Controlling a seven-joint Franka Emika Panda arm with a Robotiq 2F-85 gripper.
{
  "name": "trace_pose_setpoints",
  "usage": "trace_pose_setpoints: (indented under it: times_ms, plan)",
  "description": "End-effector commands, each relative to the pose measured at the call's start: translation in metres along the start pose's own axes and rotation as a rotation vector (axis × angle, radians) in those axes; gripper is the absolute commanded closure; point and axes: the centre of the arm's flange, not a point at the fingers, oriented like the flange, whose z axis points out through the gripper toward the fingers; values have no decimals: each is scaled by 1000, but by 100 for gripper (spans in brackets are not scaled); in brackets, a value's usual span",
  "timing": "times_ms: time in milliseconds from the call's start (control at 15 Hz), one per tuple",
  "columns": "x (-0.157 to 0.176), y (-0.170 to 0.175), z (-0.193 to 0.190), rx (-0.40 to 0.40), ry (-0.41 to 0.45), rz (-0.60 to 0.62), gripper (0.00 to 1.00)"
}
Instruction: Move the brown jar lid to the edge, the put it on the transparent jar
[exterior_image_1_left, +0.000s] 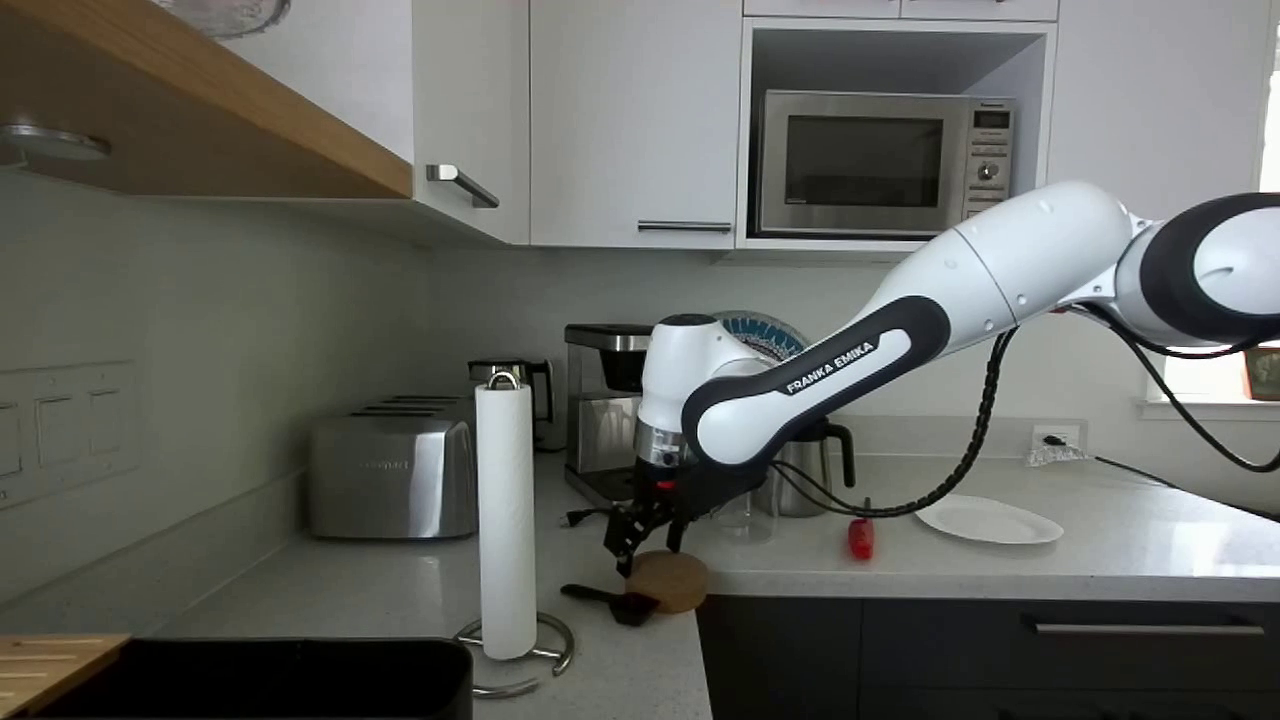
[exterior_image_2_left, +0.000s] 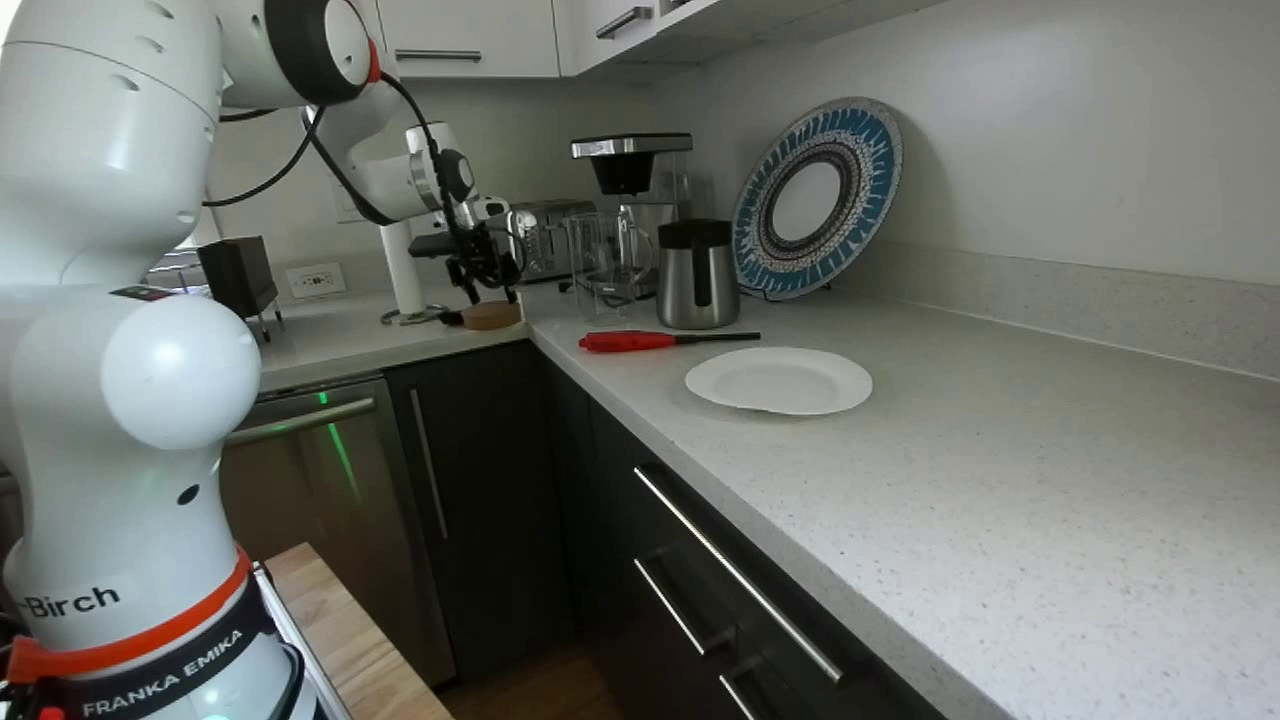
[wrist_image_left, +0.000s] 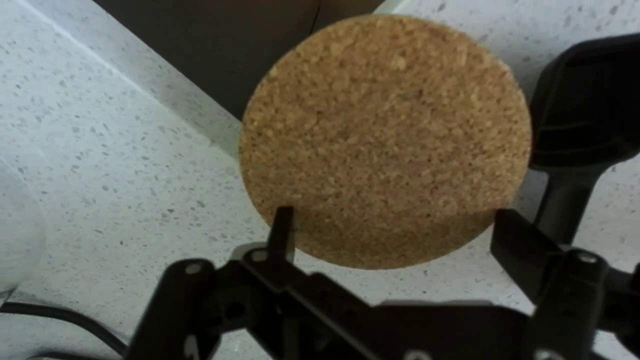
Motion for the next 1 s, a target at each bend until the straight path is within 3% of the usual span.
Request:
trace_pose_setpoints:
  times_ms: [0, 933]
  plan:
    - [-17, 6, 1, 5, -52, -17, 0]
    - [-23, 11, -6, 13, -40, -5, 0]
